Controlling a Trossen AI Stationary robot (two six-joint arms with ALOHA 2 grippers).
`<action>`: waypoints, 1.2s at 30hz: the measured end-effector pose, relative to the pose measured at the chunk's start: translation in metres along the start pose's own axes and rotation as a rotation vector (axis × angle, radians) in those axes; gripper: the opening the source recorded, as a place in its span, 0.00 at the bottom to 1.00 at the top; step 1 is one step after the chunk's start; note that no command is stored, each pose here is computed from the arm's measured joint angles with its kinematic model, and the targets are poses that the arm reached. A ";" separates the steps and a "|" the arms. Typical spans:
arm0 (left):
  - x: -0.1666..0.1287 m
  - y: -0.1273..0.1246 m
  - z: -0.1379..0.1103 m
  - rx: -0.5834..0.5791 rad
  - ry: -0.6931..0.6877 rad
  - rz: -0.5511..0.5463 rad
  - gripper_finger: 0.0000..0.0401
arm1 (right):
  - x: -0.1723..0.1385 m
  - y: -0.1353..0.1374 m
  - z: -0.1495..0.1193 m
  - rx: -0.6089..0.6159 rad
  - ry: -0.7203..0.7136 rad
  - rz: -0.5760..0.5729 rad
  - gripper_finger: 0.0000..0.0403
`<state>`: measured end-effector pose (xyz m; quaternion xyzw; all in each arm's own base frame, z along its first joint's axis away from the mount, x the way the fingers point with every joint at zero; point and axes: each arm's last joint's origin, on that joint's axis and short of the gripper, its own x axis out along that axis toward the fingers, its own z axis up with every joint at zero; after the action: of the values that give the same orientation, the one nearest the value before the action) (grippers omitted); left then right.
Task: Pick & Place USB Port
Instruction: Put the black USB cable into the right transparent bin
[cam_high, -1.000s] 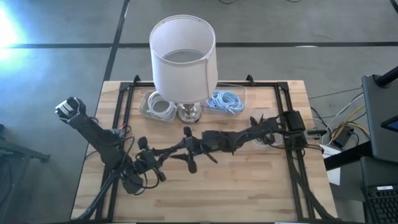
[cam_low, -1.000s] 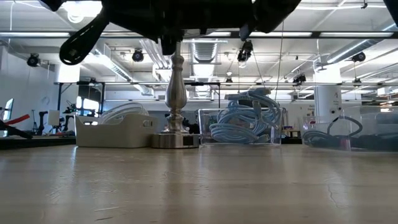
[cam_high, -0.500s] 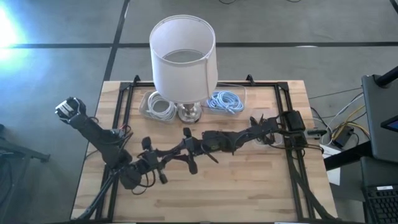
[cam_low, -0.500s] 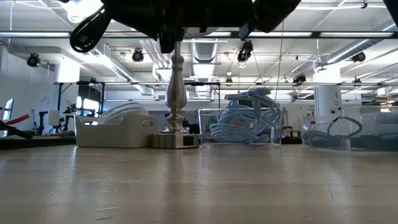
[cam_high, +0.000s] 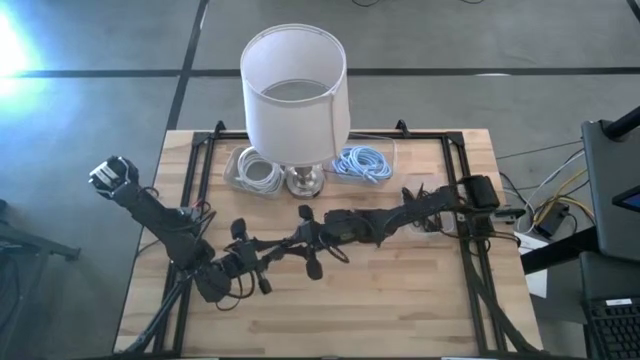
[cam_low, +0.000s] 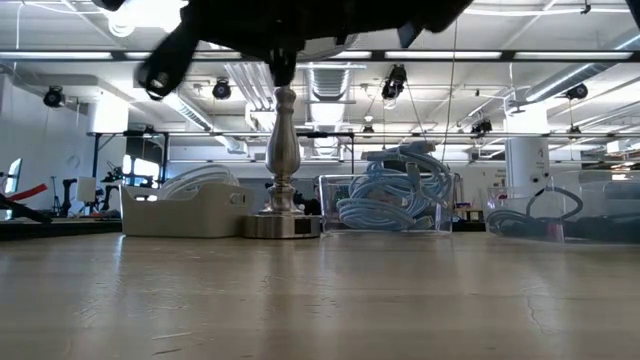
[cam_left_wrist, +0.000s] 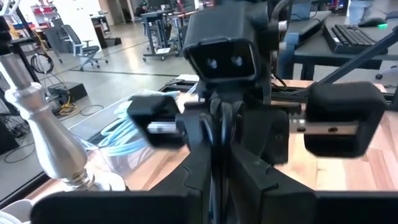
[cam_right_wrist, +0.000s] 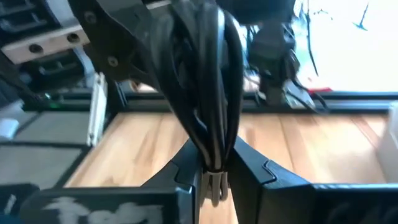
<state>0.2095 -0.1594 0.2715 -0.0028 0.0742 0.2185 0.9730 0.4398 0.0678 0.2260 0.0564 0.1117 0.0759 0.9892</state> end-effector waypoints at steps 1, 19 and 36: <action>0.000 0.000 -0.001 -0.001 0.003 0.000 0.12 | -0.004 0.000 0.003 0.000 0.022 -0.015 0.12; 0.002 0.006 -0.021 0.054 0.042 0.011 0.21 | -0.091 0.006 0.028 0.180 0.497 -0.236 0.13; 0.004 0.012 -0.035 0.059 0.057 0.033 0.20 | -0.242 -0.004 0.022 0.604 0.962 -1.041 0.13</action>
<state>0.2030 -0.1482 0.2367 0.0209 0.1084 0.2323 0.9664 0.2127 0.0222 0.2983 0.2249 0.5576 -0.4168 0.6817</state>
